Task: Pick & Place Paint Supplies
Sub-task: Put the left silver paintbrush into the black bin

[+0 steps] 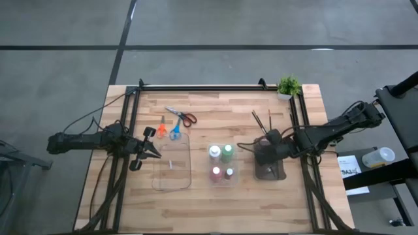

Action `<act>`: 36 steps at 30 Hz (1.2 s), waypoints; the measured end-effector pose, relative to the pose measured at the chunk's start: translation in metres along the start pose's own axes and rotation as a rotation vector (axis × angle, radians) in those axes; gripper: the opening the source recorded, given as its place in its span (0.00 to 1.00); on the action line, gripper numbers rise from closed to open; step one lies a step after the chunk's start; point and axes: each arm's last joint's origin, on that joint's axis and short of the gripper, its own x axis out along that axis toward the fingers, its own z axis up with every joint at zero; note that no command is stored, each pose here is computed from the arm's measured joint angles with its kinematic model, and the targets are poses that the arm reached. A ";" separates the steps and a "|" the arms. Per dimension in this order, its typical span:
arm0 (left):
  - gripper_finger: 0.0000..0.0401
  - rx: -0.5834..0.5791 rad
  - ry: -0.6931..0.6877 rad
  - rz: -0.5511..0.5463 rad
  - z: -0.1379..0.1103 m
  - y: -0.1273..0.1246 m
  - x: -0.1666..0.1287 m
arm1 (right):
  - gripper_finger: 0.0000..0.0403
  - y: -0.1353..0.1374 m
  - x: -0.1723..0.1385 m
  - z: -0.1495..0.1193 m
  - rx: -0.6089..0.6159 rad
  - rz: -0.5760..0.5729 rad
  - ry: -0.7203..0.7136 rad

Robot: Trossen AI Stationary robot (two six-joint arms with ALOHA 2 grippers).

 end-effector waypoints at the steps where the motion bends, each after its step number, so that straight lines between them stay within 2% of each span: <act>1: 0.09 0.000 0.000 0.000 0.000 0.000 0.000 | 0.03 -0.002 0.003 -0.003 0.014 -0.008 -0.002; 17: 0.09 0.000 0.000 0.000 0.000 0.000 0.000 | 0.03 -0.037 0.056 -0.024 0.167 -0.020 -0.002; 36: 0.09 0.000 0.000 0.000 0.000 0.000 0.000 | 0.03 -0.048 0.066 -0.027 0.187 -0.044 0.004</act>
